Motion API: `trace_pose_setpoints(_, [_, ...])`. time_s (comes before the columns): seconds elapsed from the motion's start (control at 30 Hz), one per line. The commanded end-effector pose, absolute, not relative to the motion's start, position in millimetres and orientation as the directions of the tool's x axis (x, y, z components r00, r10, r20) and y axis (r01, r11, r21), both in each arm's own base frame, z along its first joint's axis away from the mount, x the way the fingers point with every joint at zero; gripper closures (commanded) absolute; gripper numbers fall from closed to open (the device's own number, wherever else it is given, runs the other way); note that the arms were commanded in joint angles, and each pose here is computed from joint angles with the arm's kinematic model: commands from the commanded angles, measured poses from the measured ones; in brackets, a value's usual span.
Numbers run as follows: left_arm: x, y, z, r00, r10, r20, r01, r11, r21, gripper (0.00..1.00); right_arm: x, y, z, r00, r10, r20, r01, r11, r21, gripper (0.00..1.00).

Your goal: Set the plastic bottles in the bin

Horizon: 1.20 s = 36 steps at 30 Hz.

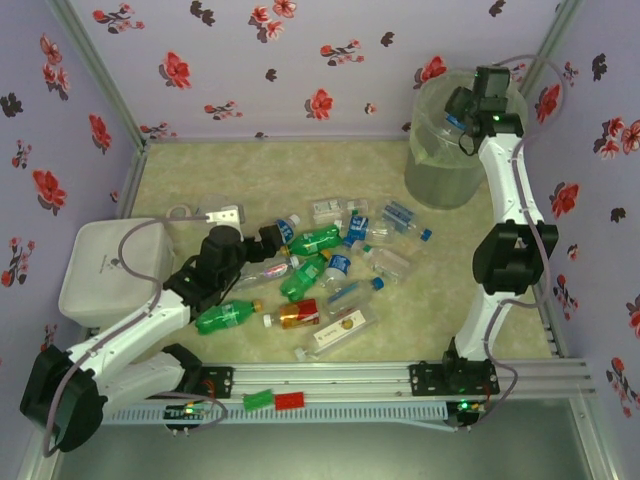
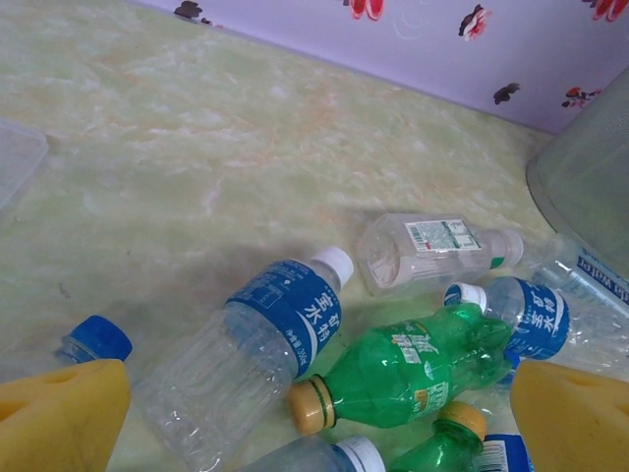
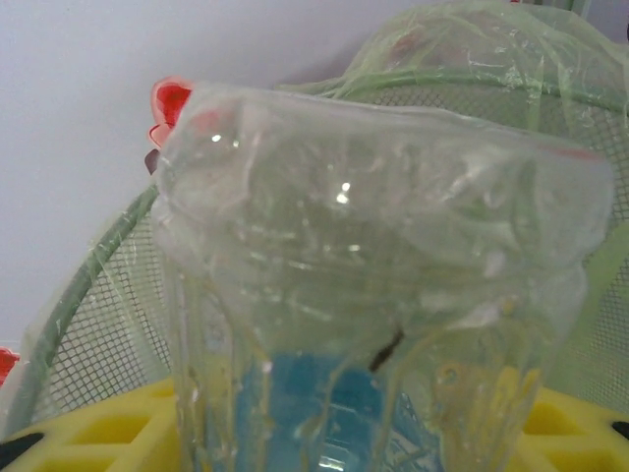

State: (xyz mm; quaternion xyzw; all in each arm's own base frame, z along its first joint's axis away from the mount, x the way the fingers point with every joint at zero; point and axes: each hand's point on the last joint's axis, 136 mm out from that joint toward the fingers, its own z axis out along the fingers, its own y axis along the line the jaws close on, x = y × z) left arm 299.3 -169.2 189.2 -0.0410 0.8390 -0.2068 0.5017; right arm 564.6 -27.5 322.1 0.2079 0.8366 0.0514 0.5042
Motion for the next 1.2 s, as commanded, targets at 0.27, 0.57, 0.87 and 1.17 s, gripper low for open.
trace_pose_setpoints(0.27, [298, -173, 199, -0.503, -0.266, -0.822, 0.153, 0.909, -0.388, 0.0, 556, -24, 358, -0.343, 0.431, -0.835, 0.263, 0.897, 0.355, 0.0])
trace_pose_setpoints(0.57, [298, -174, 203, -0.501, -0.251, -0.828, 0.166, 0.912, -0.376, 0.0, 533, -25, 406, -0.263, 0.419, -0.869, 0.233, 0.902, 0.365, 0.0])
trace_pose_setpoints(0.87, [296, -180, 203, -0.525, -0.182, -0.831, 0.211, 0.919, -0.334, 0.0, 470, 29, 419, -0.335, 0.356, -0.872, 0.095, 0.934, 0.345, 0.0])
trace_pose_setpoints(1.17, [275, -218, 203, -0.611, 0.034, -0.791, 0.426, 0.856, -0.293, 0.0, 389, 103, 344, -0.531, 0.222, -0.818, -0.027, 0.96, 0.278, 0.0])
